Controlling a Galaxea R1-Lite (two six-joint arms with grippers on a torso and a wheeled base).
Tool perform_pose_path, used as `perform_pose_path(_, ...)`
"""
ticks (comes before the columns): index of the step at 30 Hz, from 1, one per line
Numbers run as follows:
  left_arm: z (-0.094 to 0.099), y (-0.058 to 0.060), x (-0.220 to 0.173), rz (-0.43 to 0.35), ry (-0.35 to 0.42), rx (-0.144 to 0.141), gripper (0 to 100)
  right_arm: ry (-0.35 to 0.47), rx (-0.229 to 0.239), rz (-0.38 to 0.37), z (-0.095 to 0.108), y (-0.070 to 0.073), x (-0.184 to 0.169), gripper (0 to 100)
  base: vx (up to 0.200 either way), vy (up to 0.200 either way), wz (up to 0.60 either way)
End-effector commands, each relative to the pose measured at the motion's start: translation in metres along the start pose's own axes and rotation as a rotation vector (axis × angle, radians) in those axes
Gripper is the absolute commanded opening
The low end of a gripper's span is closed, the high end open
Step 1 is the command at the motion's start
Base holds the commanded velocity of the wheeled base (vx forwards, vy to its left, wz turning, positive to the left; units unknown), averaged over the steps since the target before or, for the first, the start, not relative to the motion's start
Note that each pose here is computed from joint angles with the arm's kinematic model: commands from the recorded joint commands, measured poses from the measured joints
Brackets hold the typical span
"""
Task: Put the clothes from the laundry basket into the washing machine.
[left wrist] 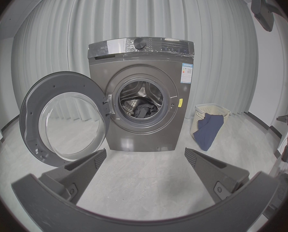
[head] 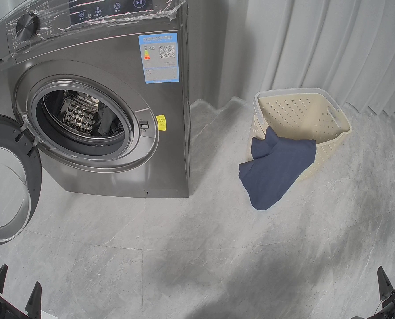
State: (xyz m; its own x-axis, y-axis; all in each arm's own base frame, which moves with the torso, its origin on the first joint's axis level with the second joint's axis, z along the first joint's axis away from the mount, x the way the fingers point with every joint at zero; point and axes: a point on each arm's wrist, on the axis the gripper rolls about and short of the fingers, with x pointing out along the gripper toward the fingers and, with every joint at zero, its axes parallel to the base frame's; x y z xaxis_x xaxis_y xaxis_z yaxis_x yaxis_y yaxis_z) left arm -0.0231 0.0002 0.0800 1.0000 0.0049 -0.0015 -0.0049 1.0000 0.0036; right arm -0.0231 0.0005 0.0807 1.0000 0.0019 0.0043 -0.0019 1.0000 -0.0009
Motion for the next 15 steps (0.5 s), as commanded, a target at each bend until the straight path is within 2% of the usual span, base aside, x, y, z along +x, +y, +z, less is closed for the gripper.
perform_pose_path(1,-0.0052,-0.0001,0.0005,-0.003,0.006,-0.010,100,0.015,-0.001,0.001,-0.0050,0.0000,0.0011,100,0.000,-0.200,0.00)
perform_pose_path(3,-0.0047,-0.0001,0.0003,-0.006,0.005,-0.013,100,0.015,-0.001,0.001,-0.0050,0.0000,0.0011,100,0.000,-0.200,0.00)
perform_pose_path(7,-0.0047,-0.0002,0.0003,-0.009,0.005,-0.011,100,0.015,-0.001,0.000,-0.0050,0.0000,0.0011,100,0.000,0.000,0.00)
perform_pose_path(10,-0.0047,-0.0001,0.0003,-0.006,0.005,-0.022,100,0.015,-0.001,0.001,-0.0050,0.0000,0.0011,100,0.000,0.000,0.00)
perform_pose_path(15,-0.0047,-0.0001,0.0003,-0.006,0.005,-0.027,100,0.015,-0.001,0.001,-0.0050,0.0000,0.0011,100,0.200,0.000,0.00)
